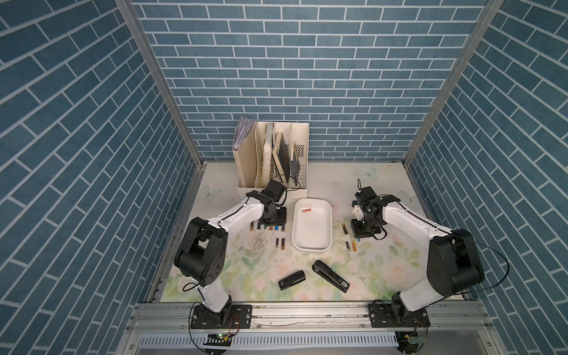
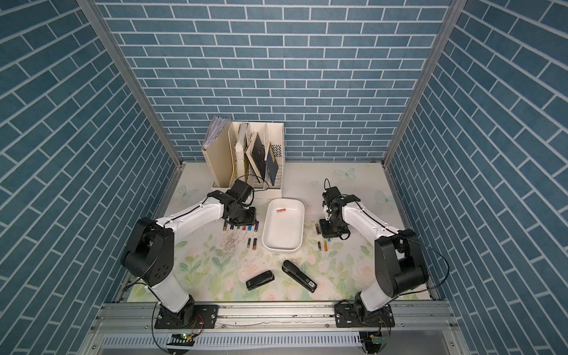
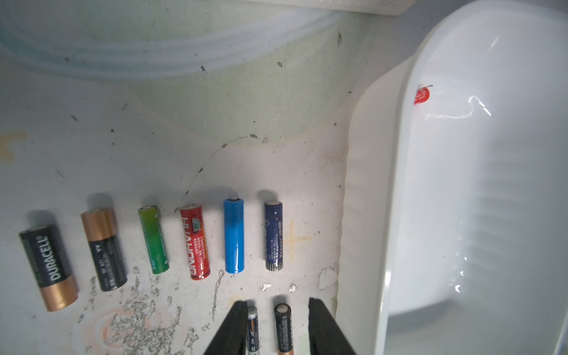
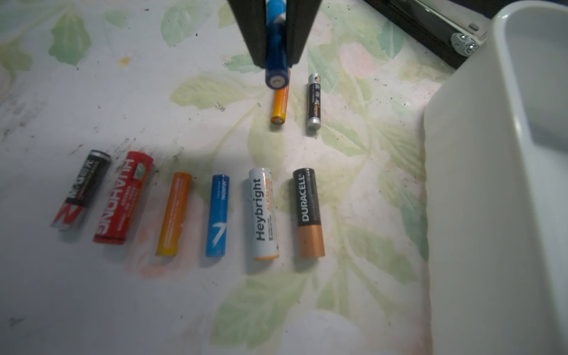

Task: Take the batteries out of the storage box
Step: Place the battery at the center of the board.

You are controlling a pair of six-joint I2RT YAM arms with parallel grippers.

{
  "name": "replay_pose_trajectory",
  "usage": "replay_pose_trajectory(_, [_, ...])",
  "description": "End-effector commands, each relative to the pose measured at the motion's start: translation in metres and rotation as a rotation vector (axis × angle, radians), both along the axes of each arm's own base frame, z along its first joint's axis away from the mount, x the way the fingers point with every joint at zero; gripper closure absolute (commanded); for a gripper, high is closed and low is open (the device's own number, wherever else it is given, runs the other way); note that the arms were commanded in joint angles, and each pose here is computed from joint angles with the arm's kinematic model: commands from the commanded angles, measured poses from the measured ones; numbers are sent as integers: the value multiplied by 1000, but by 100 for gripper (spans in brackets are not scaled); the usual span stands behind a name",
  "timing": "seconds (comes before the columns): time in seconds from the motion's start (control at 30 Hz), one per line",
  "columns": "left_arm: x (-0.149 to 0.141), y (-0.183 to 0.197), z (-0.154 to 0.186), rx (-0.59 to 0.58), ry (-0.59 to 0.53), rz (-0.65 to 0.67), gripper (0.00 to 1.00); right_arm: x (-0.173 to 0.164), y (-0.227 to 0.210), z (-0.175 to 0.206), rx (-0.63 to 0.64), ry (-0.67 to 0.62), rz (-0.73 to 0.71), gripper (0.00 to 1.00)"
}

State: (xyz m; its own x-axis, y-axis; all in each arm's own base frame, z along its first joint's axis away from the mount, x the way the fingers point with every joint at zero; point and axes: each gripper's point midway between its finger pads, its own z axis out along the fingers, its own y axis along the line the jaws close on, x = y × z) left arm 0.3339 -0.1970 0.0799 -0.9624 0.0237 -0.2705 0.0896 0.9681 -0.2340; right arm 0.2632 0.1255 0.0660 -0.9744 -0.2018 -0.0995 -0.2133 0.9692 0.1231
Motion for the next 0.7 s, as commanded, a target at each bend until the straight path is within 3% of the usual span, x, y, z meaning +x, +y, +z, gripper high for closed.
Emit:
replay_pose_trajectory(0.0, [-2, 4, 2, 14, 7, -6, 61, 5, -6, -1, 1, -32, -40, 87])
replay_pose_trajectory(0.67, [-8, 8, -2, 24, 22, 1, 61, -8, -18, -39, -21, 50, -56, 87])
